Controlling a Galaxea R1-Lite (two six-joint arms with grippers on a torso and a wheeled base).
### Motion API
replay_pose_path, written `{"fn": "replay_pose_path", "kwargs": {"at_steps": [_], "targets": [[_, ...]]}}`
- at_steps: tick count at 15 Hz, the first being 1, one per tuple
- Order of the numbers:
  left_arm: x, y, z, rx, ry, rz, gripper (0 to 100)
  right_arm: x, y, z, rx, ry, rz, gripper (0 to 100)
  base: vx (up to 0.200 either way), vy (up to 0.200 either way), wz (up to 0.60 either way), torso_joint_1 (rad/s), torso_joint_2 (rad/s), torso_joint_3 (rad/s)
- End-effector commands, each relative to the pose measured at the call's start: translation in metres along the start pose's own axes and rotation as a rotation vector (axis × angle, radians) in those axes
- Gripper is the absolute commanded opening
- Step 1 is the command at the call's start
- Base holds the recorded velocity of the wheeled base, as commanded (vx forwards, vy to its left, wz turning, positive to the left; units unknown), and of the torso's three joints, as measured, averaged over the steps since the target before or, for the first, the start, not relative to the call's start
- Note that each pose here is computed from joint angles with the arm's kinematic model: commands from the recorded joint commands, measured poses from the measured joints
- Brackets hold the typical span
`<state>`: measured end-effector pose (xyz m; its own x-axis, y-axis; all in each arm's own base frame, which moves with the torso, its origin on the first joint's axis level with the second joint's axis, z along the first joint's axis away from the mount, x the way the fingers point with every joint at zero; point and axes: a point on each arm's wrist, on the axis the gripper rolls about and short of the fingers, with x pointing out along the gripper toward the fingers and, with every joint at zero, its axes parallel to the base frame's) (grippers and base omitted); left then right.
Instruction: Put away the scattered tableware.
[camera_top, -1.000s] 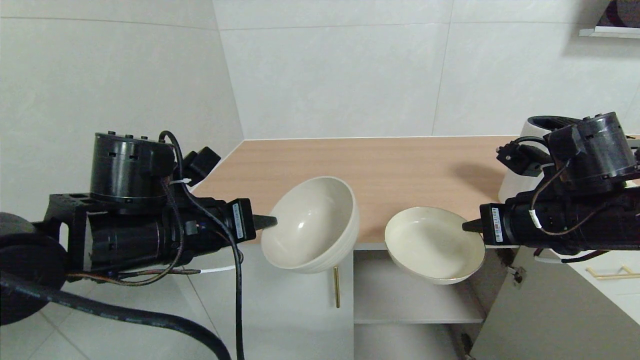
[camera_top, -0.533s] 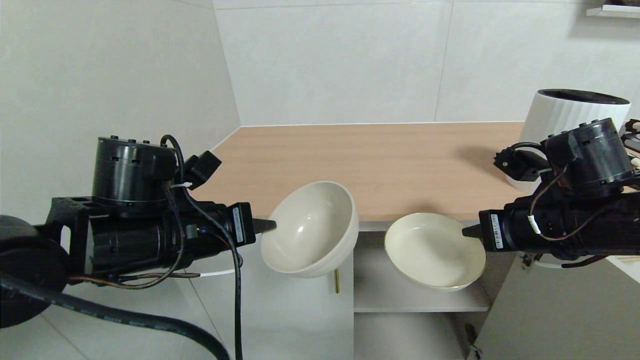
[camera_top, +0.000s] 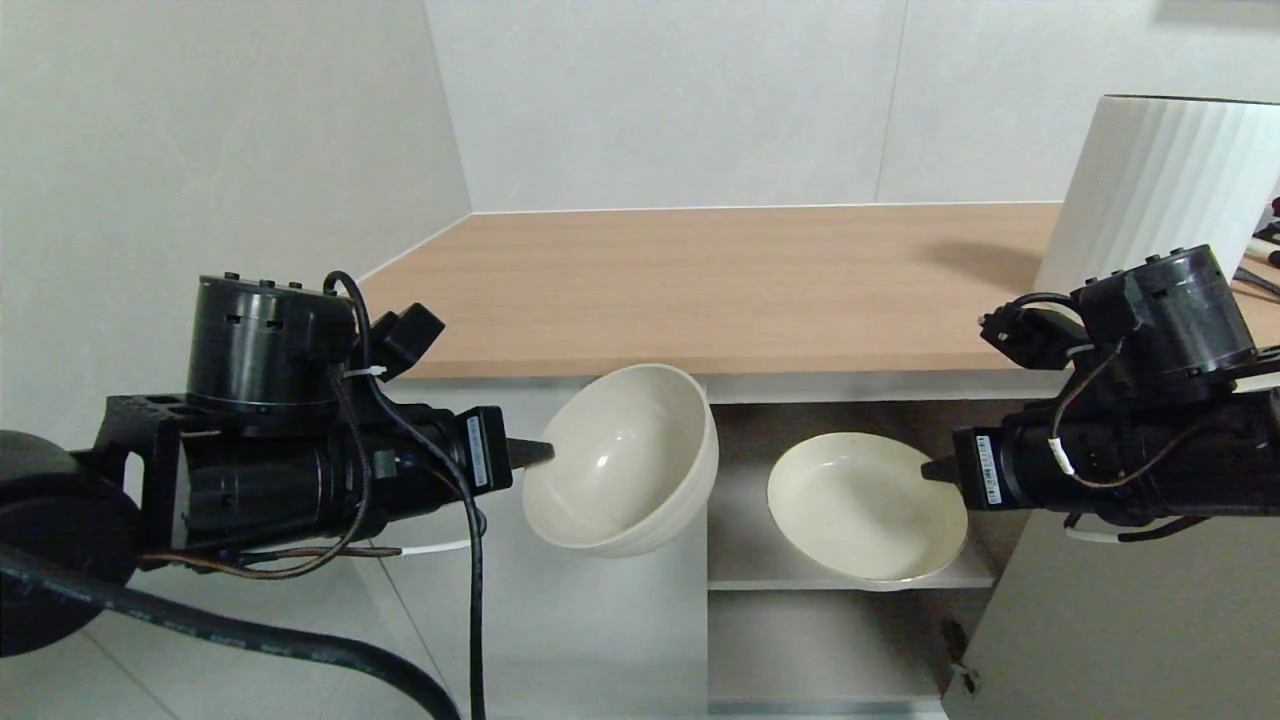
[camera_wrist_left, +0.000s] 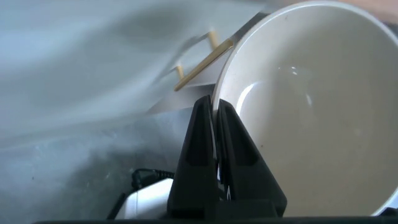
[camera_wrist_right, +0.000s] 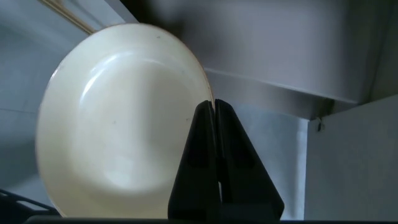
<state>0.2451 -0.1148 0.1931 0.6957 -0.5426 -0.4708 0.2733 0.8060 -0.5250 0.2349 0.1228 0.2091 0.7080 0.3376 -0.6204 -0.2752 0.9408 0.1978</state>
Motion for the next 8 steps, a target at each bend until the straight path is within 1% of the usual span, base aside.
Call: {"fn": "replay_pose_path", "kwargs": {"at_steps": [1,3,4,5,8], "targets": [[0.0005,0.0002,-0.0002,-0.002,0.002,0.001,0,0.0021,0.0000,-0.0007,-0.001,0.007,-0.001,0,0.000,0.000,0.00,-0.134,0.45,0.320],[0.0000,0.0000,0.0000,0.000,0.001,0.000,0,0.0026,0.0000,-0.0008,-0.001,0.008,-0.002,0,0.000,0.000,0.00,-0.122,0.44,0.320],[0.0000,0.0000,0.0000,0.000,0.001,0.000,0,0.0026,0.0000,-0.0008,-0.002,0.008,-0.002,0,0.000,0.000,0.00,-0.066,0.26,0.188],[-0.0004,-0.0001,0.0001,-0.001,-0.001,-0.001,0,0.0026,0.0000,-0.0008,-0.001,0.008,-0.002,0,0.000,0.000,0.00,-0.032,0.15,0.110],[-0.0004,-0.0001,0.0001,0.000,-0.001,-0.001,0,0.0052,-0.0002,-0.0018,-0.003,0.017,-0.004,0,0.000,0.000,0.00,-0.010,0.05,0.028]]}}
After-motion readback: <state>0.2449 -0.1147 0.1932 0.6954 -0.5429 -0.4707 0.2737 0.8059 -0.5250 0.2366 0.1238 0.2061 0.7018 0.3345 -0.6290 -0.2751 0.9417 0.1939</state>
